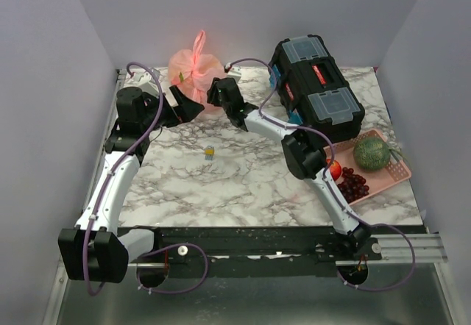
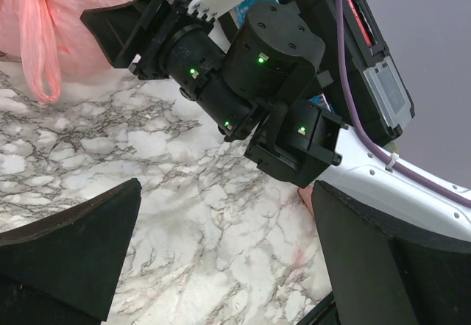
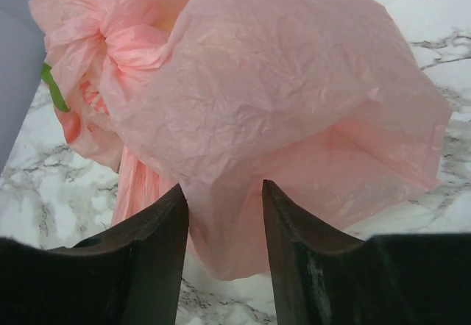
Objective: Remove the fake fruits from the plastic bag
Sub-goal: Untie the plastic bag at the center of the board.
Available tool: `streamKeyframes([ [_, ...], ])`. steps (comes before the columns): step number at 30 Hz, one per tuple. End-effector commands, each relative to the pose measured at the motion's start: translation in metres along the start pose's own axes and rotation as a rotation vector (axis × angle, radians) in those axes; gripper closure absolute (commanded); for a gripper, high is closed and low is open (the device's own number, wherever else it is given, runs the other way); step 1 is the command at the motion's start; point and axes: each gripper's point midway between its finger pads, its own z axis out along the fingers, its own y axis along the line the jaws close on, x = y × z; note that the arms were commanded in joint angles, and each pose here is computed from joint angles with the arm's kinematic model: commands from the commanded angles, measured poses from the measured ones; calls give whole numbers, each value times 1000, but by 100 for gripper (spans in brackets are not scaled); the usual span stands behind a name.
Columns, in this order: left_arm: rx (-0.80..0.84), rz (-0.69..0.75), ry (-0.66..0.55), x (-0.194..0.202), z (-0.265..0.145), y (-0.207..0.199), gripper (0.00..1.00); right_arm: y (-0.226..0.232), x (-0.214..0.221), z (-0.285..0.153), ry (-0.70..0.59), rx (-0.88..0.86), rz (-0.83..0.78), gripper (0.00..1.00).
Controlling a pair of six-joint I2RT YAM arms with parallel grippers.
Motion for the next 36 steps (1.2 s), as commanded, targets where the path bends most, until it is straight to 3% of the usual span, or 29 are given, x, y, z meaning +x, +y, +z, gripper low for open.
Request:
streamKeyframes([
  [1, 54, 14, -10, -10, 0, -13, 1, 3, -3, 4, -28, -1, -21, 60],
  [6, 61, 15, -7, -10, 0, -14, 1, 9, 5, -20, 60, -51, -1, 83],
  [11, 68, 16, -1, -9, 1, -14, 2, 14, 24, -68, 201, -144, 10, 93],
  [22, 106, 47, 67, 7, 15, -18, 7, -16, 84, -220, 485, -327, 10, 99],
  [31, 34, 193, 334, 63, 25, -43, 8, -58, 113, -325, 588, -328, 48, 99],
  [36, -64, 361, 434, 76, 24, -29, 10, -67, 113, -359, 593, -353, 38, 99],
])
